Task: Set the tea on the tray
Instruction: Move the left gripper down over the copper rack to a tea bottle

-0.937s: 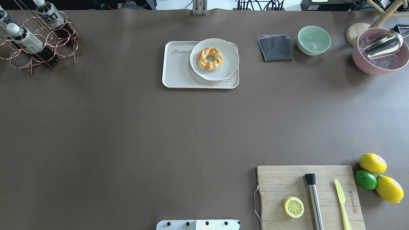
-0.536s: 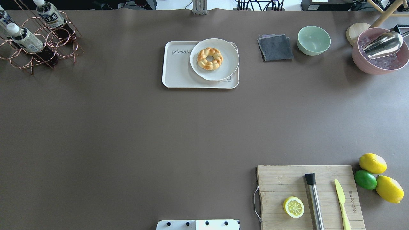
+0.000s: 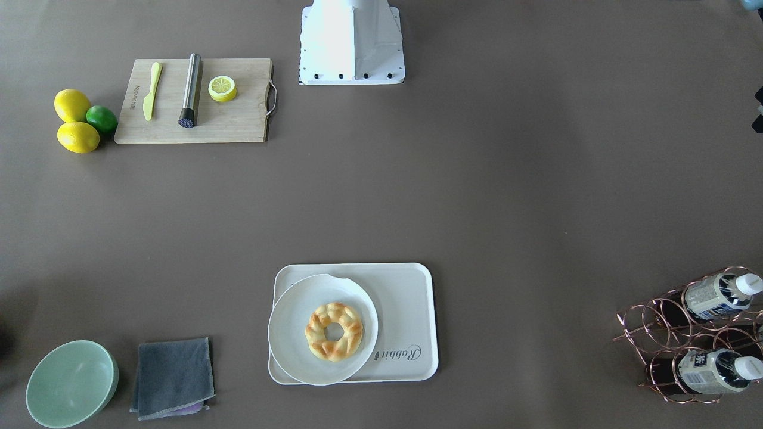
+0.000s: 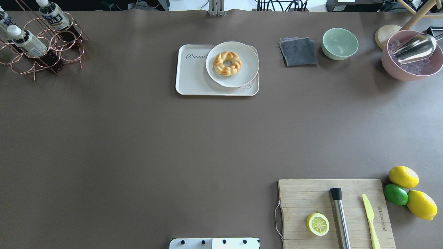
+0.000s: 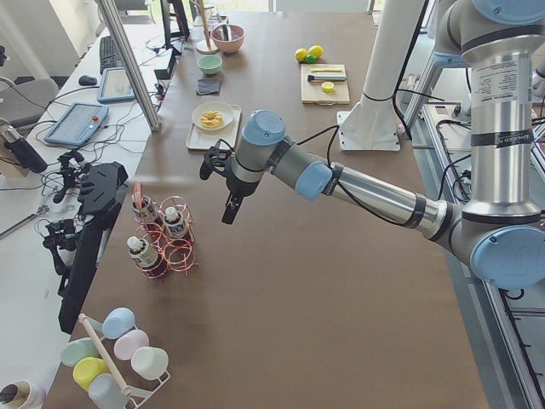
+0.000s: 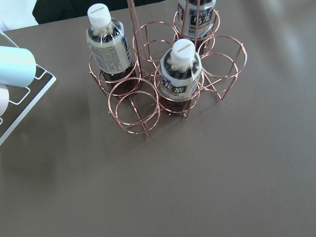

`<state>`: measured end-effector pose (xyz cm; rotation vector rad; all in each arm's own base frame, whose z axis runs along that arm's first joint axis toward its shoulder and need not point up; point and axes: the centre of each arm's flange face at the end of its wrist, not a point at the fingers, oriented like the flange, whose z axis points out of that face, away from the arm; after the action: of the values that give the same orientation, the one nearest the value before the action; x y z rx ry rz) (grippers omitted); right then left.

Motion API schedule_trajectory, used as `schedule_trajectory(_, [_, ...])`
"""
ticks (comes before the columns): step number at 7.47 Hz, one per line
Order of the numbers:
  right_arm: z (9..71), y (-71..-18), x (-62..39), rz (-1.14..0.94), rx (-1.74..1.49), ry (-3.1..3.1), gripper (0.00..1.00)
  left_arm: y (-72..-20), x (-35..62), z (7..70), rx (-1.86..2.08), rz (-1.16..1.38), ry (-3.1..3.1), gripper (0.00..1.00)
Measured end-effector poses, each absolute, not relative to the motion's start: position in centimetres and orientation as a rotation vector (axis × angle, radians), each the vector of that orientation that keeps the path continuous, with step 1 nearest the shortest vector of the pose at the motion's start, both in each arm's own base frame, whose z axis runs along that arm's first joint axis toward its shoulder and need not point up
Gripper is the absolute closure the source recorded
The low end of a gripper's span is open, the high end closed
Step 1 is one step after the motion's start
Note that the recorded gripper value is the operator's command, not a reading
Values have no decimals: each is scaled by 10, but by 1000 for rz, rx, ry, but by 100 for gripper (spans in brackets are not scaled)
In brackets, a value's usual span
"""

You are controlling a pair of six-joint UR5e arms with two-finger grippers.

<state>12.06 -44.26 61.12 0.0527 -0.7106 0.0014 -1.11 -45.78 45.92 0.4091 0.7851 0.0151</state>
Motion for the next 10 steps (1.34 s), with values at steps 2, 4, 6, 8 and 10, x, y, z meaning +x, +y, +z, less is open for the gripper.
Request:
schedule_trajectory(2, [616,-443,120,6,42,-712,0,-464,17,454,453,-80,801,2])
schedule_trajectory(4, [619,-443,120,7,36,-714,0,-476,42,442,451,-211,797,2])
schedule_trajectory(6, [620,-443,120,8,35,-715,0,-491,59,433,445,-351,787,2])
schedule_trajectory(8, [620,-444,120,7,36,-715,0,-513,94,436,485,-397,712,2])
schedule_trajectory(10, [619,-445,120,8,36,-715,0,-534,125,436,542,-401,673,2])
